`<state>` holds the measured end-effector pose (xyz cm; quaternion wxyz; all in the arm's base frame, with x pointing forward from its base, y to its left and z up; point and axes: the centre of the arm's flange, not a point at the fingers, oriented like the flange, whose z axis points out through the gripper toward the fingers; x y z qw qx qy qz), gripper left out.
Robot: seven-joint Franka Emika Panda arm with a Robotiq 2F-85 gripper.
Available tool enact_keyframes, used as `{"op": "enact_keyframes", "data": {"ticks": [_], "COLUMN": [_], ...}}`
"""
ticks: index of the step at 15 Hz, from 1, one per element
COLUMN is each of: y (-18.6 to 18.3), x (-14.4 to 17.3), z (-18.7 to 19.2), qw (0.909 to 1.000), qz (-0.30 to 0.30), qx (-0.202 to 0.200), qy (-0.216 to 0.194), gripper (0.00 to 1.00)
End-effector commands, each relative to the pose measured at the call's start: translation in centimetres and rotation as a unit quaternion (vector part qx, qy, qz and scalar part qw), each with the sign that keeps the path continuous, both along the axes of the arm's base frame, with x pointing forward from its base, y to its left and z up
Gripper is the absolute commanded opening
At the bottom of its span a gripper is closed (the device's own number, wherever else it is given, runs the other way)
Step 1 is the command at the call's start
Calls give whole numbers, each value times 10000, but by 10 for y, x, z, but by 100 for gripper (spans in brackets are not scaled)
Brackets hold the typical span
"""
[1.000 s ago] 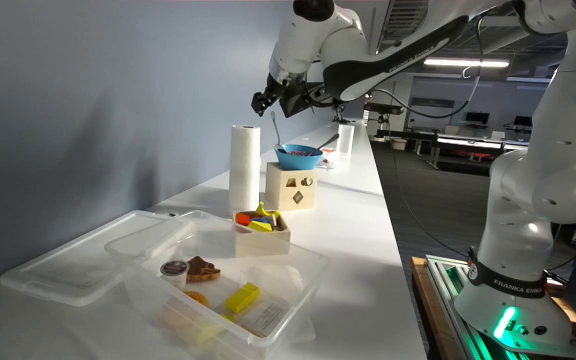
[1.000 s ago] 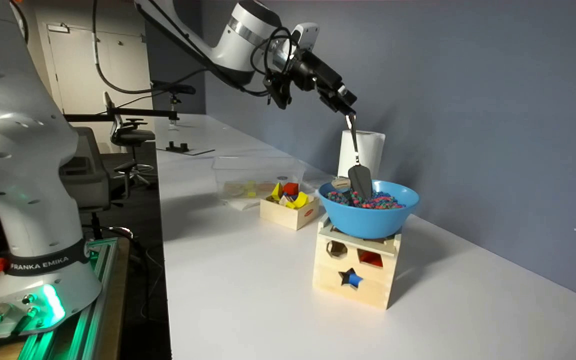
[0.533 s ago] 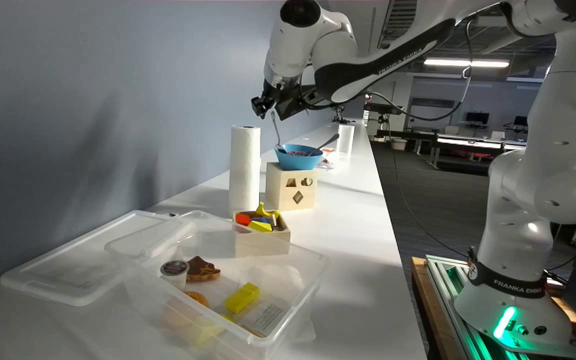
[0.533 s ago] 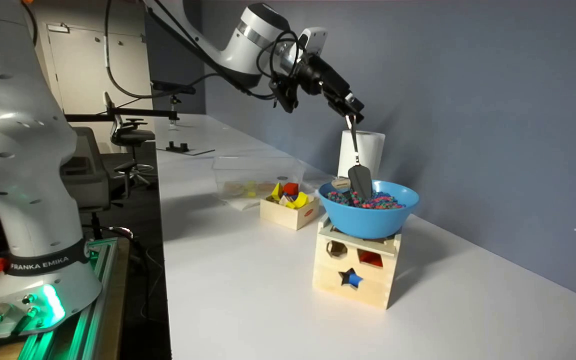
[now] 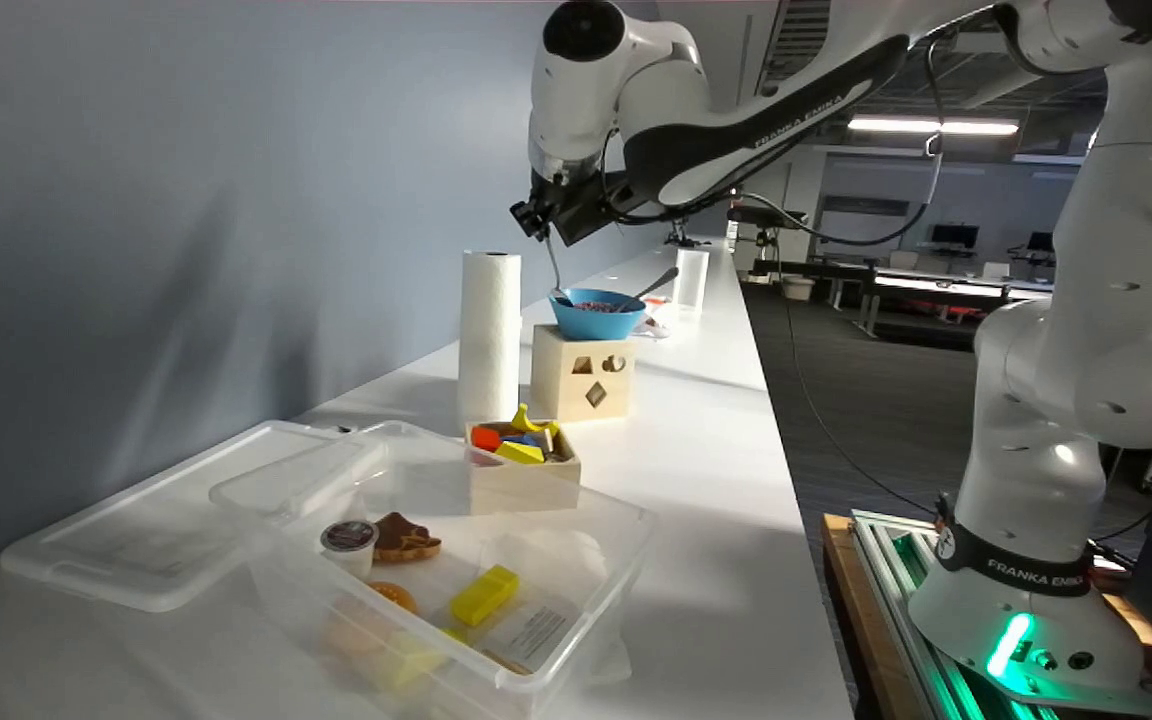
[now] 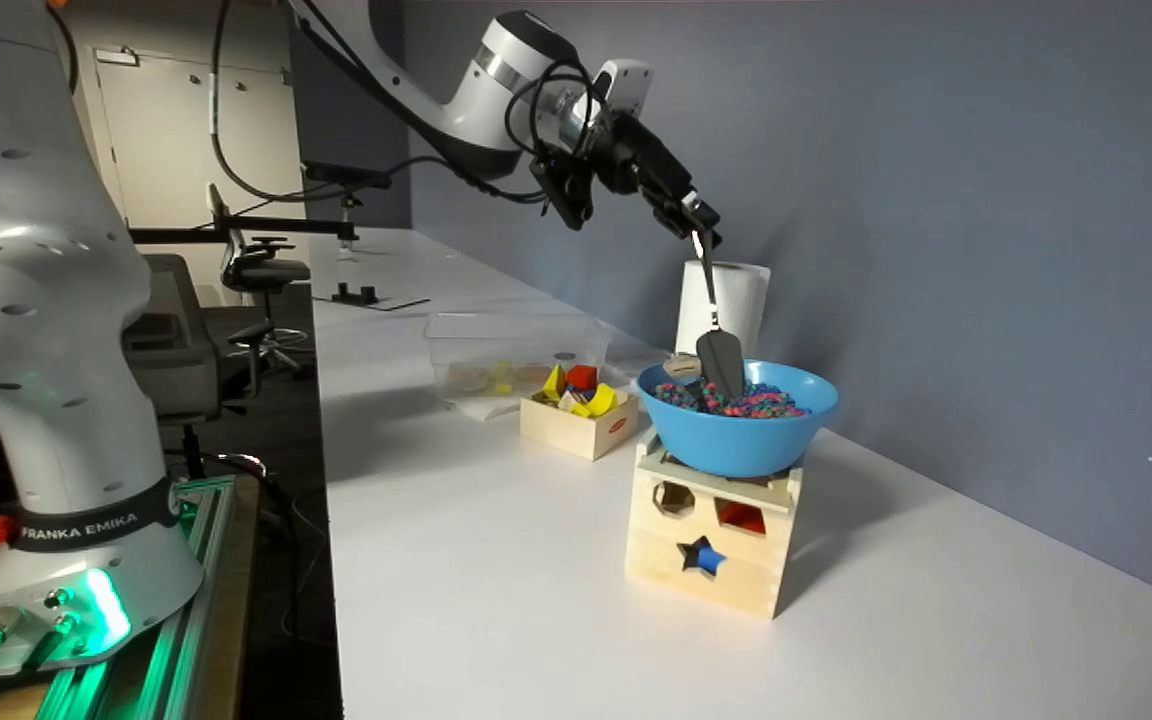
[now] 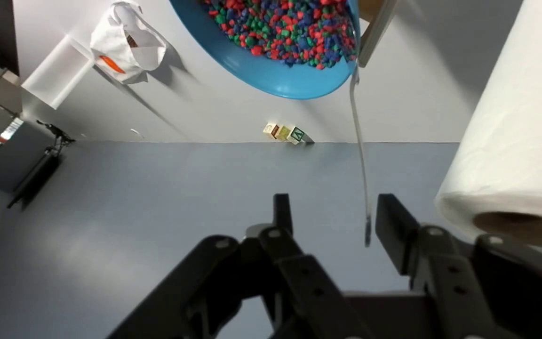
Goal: Put the cake knife directly onto the counter
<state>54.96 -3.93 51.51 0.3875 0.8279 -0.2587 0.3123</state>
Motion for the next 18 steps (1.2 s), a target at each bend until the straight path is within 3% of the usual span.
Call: {"op": "enact_keyframes", "data": {"ticks": [1, 4, 8, 9, 12, 18], "y": [3, 5, 7, 6, 7, 6], "x": [3, 2, 2, 2, 0, -4], "z": [4, 4, 4, 4, 8, 19], "qw": [9998, 9993, 9989, 9988, 9986, 9986], "qz": [-107, -80, 38, 63, 115, 144], "qx": [-11, -26, -50, -63, -84, -86], "qy": [190, 354, 466, 476, 516, 500], "gripper": [48, 28, 23, 8, 0, 1]}}
